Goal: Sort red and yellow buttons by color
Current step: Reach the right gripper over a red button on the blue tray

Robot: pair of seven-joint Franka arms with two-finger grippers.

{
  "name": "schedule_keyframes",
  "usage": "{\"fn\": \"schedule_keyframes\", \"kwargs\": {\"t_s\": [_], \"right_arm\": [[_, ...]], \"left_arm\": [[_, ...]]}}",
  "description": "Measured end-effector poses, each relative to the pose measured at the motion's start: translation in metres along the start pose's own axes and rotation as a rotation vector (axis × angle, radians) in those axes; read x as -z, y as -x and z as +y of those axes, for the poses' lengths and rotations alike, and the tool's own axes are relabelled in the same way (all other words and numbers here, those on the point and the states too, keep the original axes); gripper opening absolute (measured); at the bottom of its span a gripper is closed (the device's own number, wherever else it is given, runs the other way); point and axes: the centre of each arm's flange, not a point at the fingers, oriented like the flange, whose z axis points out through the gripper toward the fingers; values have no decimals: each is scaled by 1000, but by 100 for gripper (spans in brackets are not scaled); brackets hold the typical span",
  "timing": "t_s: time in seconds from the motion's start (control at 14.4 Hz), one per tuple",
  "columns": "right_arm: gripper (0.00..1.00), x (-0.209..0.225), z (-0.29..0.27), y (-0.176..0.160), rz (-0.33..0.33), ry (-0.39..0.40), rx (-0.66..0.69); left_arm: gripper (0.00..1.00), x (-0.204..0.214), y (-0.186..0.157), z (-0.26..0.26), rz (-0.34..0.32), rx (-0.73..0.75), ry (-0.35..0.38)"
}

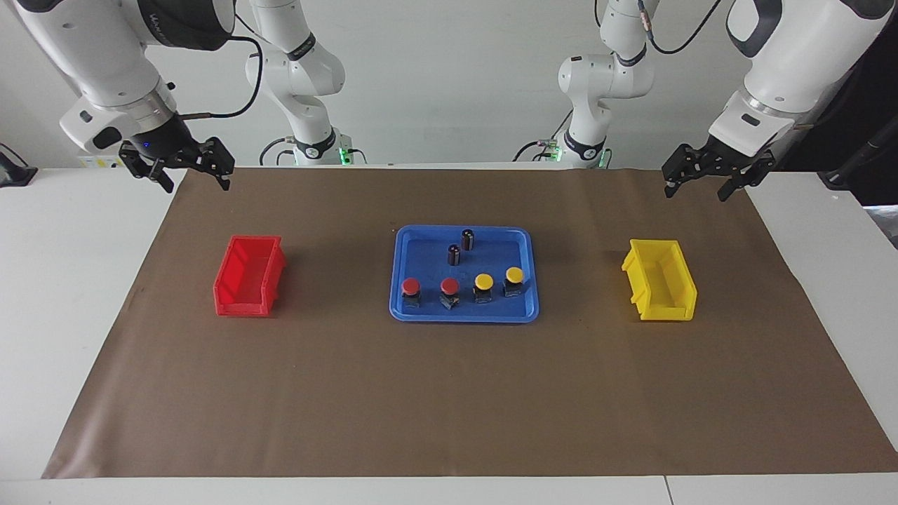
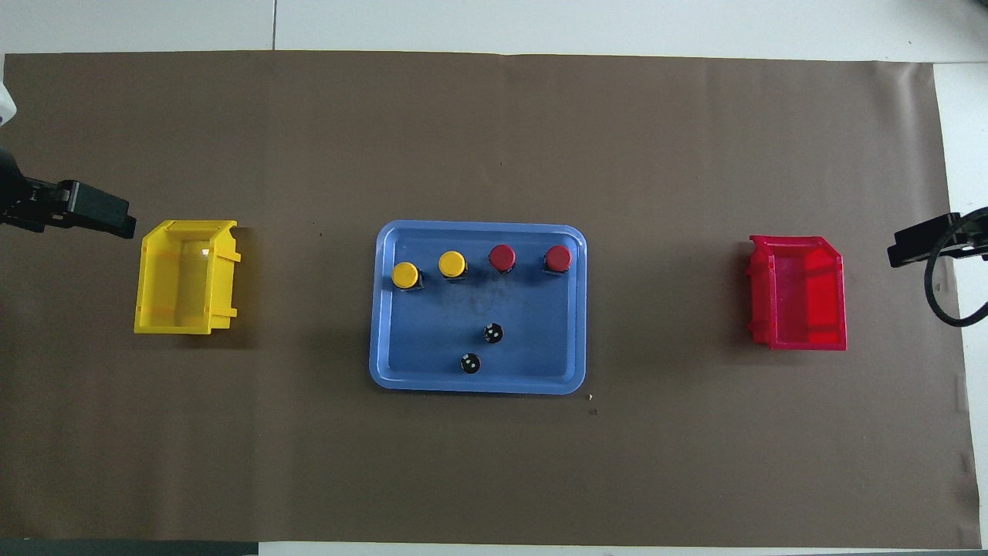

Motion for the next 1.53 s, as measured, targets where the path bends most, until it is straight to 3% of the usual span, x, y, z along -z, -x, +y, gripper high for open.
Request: {"fn": "schedule_keyframes", "kwargs": {"t_s": [0.56, 0.9, 1.25, 1.39, 1.53], "right_arm": [[100, 0, 1, 0, 0, 0, -2], [100, 2, -10, -6, 33, 3, 11], [100, -7, -180, -61, 115, -16, -54], [100, -42, -245, -85, 162, -45, -78], [100, -93, -298, -103, 167, -63, -103]], "left_arm": [[100, 0, 0, 0, -1, 0, 0], [100, 0, 0, 0, -1, 0, 0], [100, 0, 0, 0, -1, 0, 0], [100, 0, 0, 0, -1, 0, 0], [100, 0, 0, 0, -1, 0, 0]]}}
